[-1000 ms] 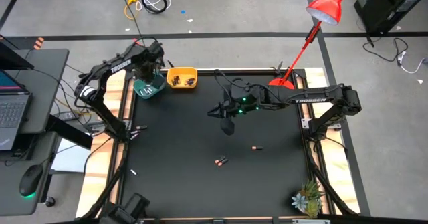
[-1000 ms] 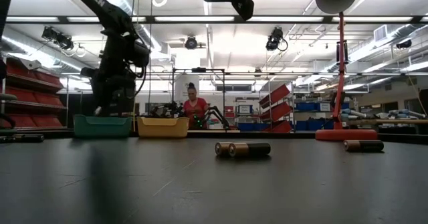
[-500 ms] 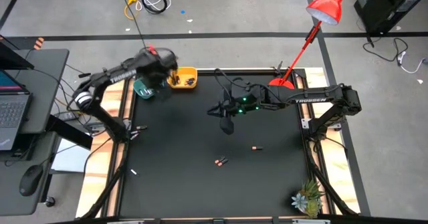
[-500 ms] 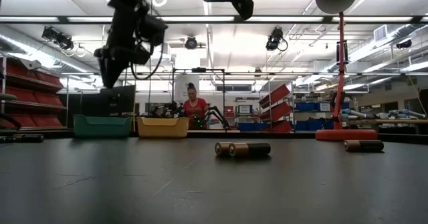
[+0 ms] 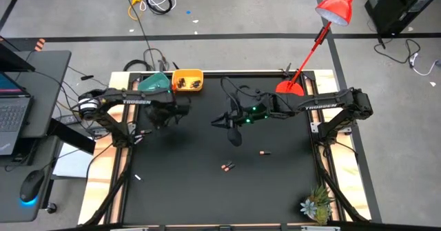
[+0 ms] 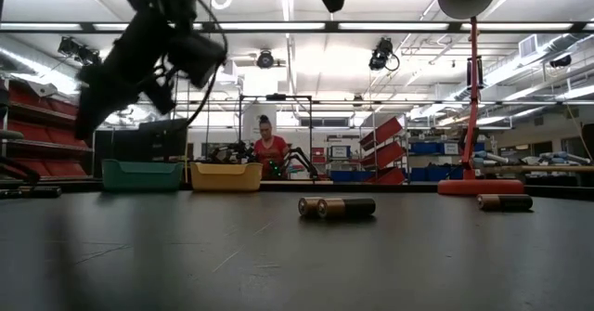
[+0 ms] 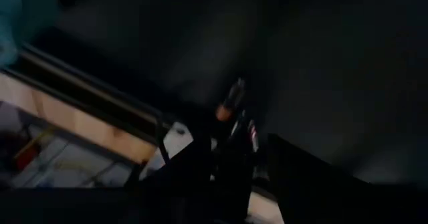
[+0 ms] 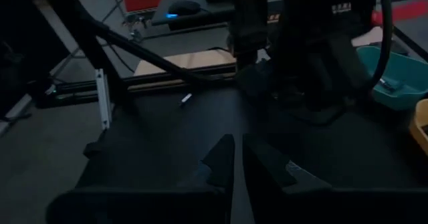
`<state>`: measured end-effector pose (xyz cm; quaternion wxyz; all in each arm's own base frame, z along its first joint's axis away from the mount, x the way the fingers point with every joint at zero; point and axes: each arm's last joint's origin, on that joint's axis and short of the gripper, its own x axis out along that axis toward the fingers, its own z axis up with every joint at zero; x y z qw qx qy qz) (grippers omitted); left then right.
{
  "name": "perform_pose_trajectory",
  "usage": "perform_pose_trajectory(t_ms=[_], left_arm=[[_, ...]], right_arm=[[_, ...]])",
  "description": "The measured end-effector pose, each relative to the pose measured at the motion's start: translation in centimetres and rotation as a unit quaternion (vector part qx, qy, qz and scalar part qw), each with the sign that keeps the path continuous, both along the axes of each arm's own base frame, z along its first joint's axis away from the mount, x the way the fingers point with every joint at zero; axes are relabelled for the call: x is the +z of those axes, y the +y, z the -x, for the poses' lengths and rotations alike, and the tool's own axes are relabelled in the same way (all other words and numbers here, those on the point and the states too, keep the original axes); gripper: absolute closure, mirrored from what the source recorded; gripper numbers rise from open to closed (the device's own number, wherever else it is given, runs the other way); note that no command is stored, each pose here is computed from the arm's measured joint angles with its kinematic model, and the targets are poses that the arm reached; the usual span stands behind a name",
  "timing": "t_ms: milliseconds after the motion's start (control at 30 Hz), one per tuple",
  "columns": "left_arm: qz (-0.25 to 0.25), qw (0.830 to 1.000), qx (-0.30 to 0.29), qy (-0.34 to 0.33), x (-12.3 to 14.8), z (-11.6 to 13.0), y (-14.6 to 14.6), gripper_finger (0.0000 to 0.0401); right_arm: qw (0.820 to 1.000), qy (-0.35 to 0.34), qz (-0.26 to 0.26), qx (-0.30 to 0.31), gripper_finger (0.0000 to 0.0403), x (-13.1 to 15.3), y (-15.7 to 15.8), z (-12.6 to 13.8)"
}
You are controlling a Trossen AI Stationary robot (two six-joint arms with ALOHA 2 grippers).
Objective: Sort batteries
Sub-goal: Put the black battery into the yellow bin
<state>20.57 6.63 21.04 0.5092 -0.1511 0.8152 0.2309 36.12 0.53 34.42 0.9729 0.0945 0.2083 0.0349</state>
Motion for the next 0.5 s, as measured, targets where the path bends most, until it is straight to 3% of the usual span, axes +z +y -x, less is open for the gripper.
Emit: perform_pose_trajectory(t_ms=[300,500], left_arm=[[0.047,0.997,0.002,0.059,-3.8,2.7,-1.1,0.0253],[0.023,0.997,-0.024,0.064,-4.8,3.2,-1.1,0.0253]], right_arm=[[1.000,0.000,0.001,0.015,0.0361,0.0,1.2,0.0],[1.000,0.000,0.001,0.014,0.0361,0.0,1.2,0.0]])
